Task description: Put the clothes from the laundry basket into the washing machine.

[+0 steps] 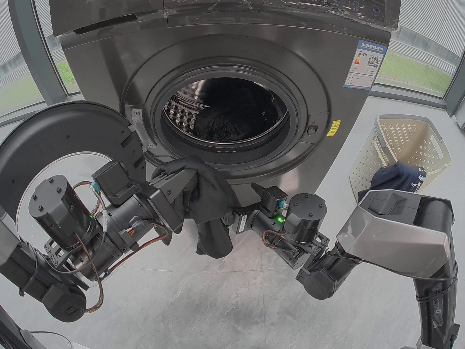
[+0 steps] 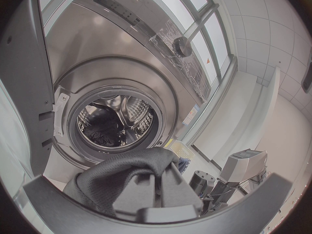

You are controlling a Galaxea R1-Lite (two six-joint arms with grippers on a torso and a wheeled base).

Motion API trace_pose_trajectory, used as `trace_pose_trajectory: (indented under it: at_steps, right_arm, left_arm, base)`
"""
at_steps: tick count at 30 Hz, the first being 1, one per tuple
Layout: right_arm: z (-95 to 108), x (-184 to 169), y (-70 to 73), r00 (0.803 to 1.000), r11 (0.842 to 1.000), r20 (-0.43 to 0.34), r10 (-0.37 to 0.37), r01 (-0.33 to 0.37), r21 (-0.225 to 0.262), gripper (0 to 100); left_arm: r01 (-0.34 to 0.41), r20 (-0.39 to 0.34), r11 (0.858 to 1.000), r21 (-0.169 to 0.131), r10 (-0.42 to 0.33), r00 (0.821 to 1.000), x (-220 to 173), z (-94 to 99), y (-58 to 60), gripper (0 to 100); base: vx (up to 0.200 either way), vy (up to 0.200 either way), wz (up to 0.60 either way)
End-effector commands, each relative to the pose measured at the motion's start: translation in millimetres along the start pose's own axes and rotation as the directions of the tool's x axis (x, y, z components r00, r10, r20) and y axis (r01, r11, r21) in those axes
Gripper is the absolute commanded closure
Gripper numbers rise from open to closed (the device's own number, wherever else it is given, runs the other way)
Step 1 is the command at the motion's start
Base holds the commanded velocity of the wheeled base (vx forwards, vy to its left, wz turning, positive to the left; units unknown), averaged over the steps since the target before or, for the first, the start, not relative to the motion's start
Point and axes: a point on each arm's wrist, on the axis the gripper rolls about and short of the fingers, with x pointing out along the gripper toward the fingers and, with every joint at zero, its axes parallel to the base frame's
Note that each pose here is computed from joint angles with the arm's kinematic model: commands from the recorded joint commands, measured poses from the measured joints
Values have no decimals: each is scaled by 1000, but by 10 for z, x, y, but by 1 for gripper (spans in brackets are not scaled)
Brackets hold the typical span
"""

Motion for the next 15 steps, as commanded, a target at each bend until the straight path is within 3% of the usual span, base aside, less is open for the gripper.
trace_pose_trajectory:
  at_steps: [1,5,10,11,15]
  right_arm:
    - [191,3,62,999,1000,50,15,-16,9,0]
    - [340,-13,78,996,1000,83,24,-25,14,0]
    - [316,-9,90,995,998,85,59,-61,19,0]
    - [312,-8,104,994,998,86,64,-66,21,100]
    - [320,-20,163,992,996,95,78,-81,24,100]
  left_arm:
    - [-3,-7,1000,-1,3,1000,-6,-15,8,100]
    - [-1,-7,1000,-2,1,1000,-5,-16,4,100]
    - [-2,-10,1000,-2,2,1000,-11,-22,5,100]
    - [-3,-13,1000,-2,3,1000,-12,-29,7,100]
    - [-7,-18,1000,-3,7,1000,-19,-40,14,100]
  base:
    - [0,0,0]
    - [0,0,0]
    - [0,0,0]
    - [0,0,0]
    - [0,0,0]
